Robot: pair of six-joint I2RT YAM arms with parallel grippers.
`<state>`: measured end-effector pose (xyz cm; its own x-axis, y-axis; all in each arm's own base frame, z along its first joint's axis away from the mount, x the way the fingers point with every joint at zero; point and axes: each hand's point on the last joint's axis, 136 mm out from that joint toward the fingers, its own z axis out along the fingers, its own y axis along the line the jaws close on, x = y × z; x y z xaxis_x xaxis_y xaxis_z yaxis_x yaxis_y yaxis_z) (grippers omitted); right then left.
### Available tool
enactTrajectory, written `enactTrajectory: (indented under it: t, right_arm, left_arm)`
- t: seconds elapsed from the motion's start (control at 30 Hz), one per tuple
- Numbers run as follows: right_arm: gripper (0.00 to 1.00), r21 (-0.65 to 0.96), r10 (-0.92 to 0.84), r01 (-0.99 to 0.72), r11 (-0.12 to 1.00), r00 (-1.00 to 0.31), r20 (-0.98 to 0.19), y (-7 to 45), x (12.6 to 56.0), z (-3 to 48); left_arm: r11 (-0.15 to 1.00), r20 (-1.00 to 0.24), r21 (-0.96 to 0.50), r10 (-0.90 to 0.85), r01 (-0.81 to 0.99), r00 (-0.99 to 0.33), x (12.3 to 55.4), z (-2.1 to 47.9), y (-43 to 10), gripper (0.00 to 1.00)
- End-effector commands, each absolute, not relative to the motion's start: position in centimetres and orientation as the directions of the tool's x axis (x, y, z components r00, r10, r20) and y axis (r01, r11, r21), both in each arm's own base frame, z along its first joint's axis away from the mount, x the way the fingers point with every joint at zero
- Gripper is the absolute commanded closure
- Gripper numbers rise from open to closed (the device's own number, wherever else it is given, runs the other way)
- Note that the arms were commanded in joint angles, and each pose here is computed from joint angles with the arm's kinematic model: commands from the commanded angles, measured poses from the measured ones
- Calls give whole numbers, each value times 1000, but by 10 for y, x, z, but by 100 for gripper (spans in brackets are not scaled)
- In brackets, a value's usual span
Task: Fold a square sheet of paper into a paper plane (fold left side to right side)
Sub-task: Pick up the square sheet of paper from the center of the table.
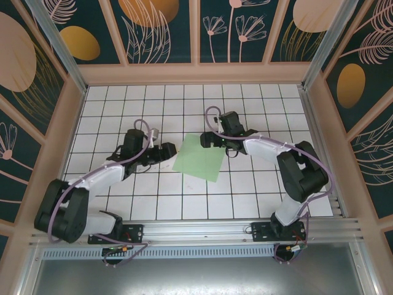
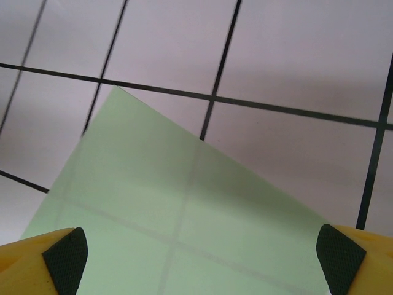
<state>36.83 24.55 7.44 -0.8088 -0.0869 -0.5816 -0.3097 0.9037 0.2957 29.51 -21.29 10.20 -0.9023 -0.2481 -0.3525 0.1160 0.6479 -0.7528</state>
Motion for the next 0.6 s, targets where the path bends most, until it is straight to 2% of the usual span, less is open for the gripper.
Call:
enactTrajectory:
  t: [0.0, 0.2, 0.57]
  right_arm:
    - [1, 261, -68, -242, 934, -841, -537, 238, 372, 56]
    - [1, 242, -59, -208, 948, -859, -509, 235, 375, 42]
    - [1, 225, -71, -200, 954, -875, -478, 232, 369, 30]
  left_arm:
    - [643, -364, -750, -207, 154, -908, 302, 105, -232, 25]
    - [680, -330, -718, -148, 146, -932, 303, 81, -252, 29]
    - [756, -258, -645, -78, 112, -963, 292, 37, -259, 32]
